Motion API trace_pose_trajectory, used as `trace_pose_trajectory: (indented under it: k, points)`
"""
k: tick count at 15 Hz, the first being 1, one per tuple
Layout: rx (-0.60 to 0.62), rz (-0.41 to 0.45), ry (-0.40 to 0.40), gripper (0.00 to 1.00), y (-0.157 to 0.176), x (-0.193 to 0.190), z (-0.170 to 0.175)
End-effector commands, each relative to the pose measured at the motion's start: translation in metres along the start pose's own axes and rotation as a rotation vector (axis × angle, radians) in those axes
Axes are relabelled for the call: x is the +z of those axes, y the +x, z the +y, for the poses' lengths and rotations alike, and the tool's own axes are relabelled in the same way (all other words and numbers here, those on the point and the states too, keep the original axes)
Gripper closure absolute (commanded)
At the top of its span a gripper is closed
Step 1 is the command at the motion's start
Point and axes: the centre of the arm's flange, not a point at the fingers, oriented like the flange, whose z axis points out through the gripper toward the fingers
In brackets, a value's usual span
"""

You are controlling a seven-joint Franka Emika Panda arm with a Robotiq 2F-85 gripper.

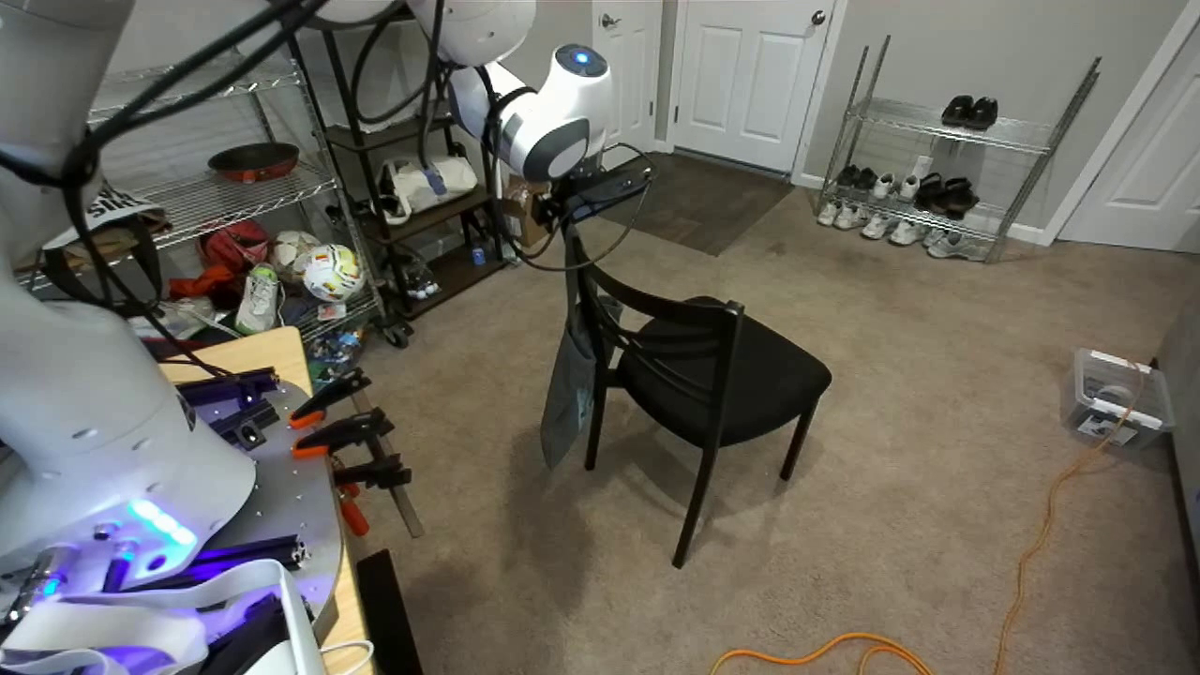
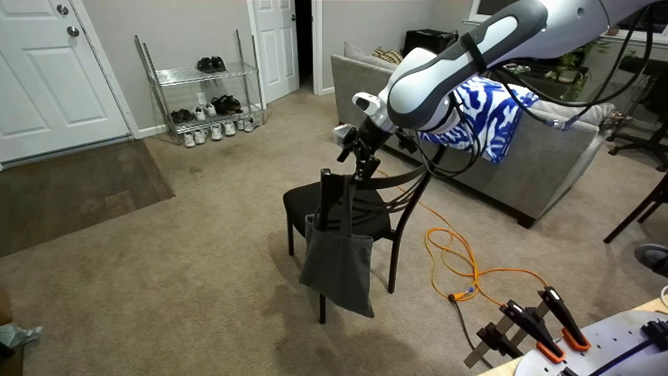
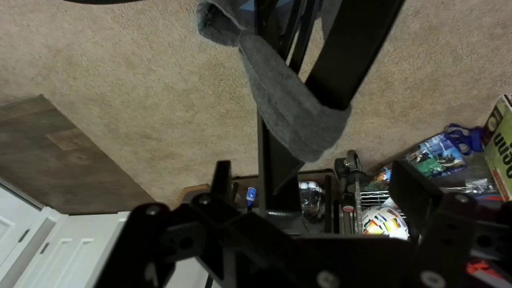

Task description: Move the bag to the other side of the chair

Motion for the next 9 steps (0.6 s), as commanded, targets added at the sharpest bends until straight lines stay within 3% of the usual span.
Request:
trace_pose_trajectory:
  k: [1,9]
  points:
    - [0.018,-0.041,0.038,0.00,0.0011,-0.0089,-0.0041]
    - [0.047,-0.091,0.069,0.00,-0.0061,-0.0054,-0.0071]
